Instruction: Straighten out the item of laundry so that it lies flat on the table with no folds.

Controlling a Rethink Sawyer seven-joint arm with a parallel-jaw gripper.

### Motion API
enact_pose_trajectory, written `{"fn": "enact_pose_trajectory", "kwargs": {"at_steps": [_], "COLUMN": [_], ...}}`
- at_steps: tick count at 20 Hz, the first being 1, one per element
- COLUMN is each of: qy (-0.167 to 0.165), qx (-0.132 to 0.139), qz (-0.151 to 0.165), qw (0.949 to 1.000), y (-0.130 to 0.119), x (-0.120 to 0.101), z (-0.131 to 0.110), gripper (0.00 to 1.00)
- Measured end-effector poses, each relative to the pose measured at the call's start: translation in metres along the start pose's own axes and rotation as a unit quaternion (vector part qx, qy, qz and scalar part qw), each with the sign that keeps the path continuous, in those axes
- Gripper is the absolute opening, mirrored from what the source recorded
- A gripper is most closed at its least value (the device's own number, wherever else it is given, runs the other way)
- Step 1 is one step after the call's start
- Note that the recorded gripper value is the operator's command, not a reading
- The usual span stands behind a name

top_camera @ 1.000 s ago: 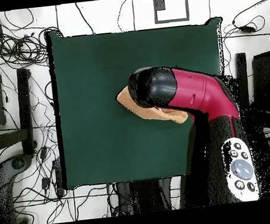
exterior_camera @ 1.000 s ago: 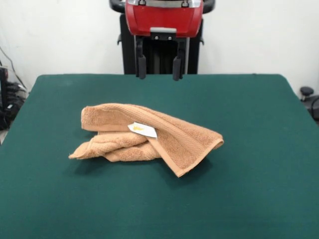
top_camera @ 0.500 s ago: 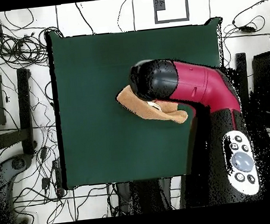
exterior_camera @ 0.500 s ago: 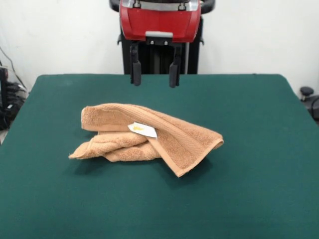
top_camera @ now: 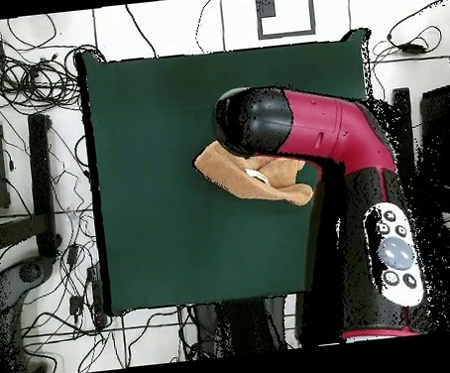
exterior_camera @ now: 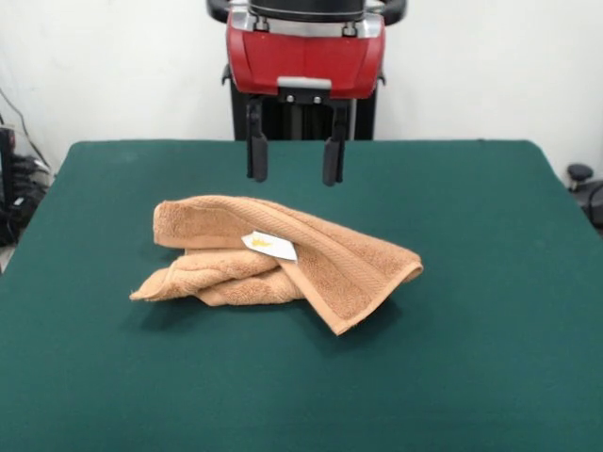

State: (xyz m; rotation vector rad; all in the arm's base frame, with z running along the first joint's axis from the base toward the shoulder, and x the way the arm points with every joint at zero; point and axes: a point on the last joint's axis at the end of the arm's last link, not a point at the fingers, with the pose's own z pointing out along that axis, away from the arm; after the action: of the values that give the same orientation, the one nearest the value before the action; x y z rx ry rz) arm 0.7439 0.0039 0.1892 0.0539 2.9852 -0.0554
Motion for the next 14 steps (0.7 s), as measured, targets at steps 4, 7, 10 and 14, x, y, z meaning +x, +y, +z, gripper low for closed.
{"fn": "enact_pose_trajectory", "kwargs": {"at_steps": [4, 7, 10, 14], "qy": [-0.004, -0.006, -0.006, -0.003], "qx": [0.0, 0.0, 0.0, -0.001], "qz": [-0.007, -0.012, -0.015, -0.021], "qw": [1.0, 0.9999, 0.9999, 0.9998], "y": [0.009, 0.015, 0.019, 0.028], "x": [-0.006, -0.009, -0.009, -0.009], "z": [0.003, 0.005, 0.007, 0.014], "gripper": [1.0, 1.0, 1.0, 1.0]}}
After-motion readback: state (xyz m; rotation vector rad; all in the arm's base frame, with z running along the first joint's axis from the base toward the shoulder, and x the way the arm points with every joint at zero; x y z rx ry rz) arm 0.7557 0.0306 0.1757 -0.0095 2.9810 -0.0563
